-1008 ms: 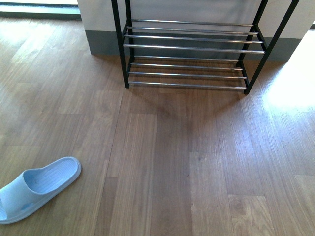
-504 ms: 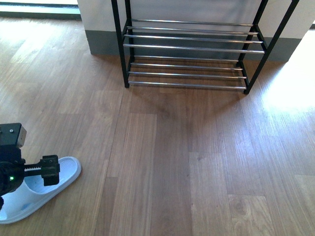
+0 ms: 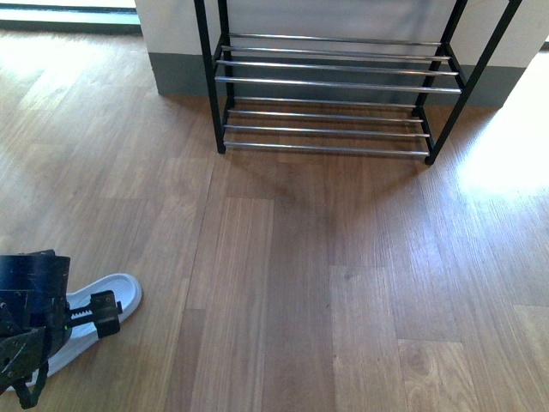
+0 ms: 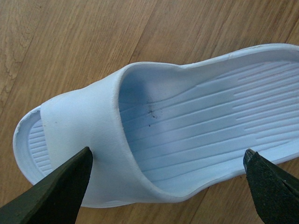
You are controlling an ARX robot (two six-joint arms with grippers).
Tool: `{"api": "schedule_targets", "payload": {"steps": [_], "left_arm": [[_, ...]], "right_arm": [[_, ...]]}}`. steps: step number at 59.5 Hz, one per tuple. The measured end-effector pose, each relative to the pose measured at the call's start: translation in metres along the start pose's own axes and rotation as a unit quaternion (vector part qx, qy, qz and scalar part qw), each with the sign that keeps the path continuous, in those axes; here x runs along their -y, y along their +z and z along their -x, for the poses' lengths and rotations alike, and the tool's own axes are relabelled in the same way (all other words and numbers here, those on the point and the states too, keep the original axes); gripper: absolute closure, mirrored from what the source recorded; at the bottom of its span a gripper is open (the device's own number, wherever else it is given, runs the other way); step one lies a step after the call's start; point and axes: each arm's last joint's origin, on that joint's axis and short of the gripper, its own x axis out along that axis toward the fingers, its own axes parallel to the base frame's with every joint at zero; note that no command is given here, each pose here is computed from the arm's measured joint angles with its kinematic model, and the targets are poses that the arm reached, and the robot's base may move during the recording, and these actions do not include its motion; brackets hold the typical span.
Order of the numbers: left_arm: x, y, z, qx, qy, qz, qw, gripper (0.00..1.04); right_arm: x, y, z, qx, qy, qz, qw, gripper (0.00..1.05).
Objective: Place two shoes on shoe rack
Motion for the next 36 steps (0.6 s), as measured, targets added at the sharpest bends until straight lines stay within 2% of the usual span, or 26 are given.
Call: {"api": "schedule_targets", "payload": {"steps": [18, 26, 36], "left_arm": [[0.009, -0.004, -0.014, -0.023, 0.029, 0.005, 0.999, 0.10], [0.008, -0.003, -0.009, -0.036, 0.030, 0.006, 0.999, 0.34], [0.003, -0.002, -0.007, -0.042, 0.028, 0.015, 0.999, 0.55]], "right_arm": [[0.000, 0.000, 0.000, 0.000, 0.000, 0.000, 1.000, 1.03], [0.000, 0.000, 0.000, 0.000, 0.000, 0.000, 1.000, 1.03], [0.000, 0.000, 0.000, 0.000, 0.000, 0.000, 1.000, 1.03]]}}
